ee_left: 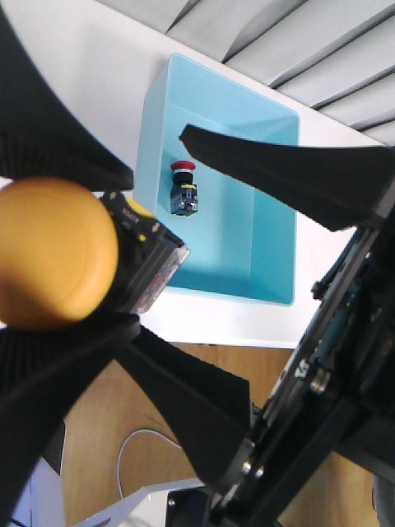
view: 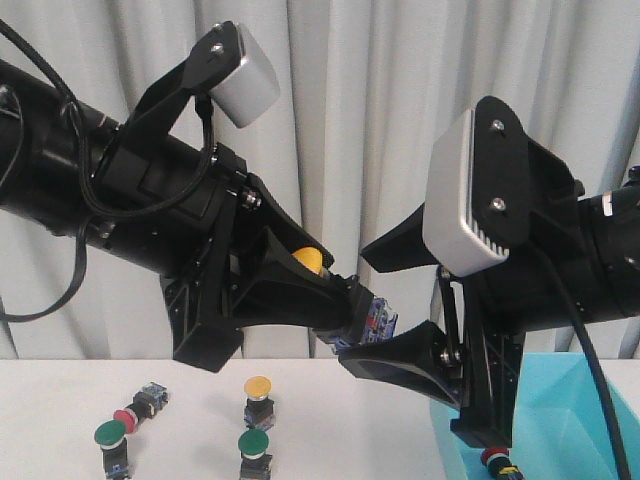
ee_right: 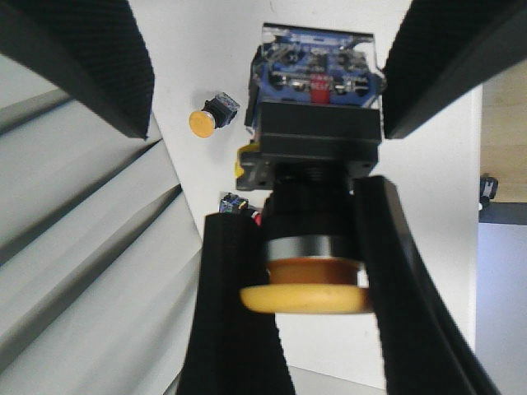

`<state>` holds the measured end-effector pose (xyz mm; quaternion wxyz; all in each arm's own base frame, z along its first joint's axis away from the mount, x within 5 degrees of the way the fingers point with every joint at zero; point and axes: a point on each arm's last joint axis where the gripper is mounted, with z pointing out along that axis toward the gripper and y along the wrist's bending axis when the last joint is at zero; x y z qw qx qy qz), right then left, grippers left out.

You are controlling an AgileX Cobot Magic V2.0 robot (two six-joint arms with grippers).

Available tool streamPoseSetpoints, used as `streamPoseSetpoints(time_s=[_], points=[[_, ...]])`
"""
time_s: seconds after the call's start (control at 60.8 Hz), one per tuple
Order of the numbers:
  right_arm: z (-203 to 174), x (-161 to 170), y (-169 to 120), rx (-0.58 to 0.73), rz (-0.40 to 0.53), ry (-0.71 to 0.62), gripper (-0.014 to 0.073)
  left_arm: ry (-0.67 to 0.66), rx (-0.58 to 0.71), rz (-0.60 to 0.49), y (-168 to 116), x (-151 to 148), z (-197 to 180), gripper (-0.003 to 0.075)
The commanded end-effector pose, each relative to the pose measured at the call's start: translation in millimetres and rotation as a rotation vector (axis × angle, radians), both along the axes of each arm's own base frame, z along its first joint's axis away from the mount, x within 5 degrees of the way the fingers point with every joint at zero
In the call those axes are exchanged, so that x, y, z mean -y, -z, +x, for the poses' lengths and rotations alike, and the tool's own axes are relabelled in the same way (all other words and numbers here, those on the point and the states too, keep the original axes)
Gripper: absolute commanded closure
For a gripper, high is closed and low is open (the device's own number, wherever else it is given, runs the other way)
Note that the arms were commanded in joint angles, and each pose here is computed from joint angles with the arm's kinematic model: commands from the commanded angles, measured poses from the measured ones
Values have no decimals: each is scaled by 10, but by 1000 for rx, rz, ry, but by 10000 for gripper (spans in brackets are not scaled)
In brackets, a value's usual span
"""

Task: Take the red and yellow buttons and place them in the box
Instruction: 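Pass the yellow button from the left gripper to the right gripper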

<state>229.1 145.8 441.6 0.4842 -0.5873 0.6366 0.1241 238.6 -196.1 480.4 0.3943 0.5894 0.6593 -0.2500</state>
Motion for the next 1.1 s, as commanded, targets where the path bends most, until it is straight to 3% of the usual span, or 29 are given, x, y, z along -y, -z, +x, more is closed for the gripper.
streamPoseSetpoints(time_s=[0.0, 0.872, 1.086], points=[[-69, 18, -178, 50, 73, 10, 34, 15, 29, -92, -221, -34, -176, 727], [-79, 13, -174, 40, 74, 1, 35, -13, -53, -182, -275, -2, -193, 727], [-80, 12, -174, 38, 75, 1, 98, -4, -66, -222, -305, 15, -205, 727]])
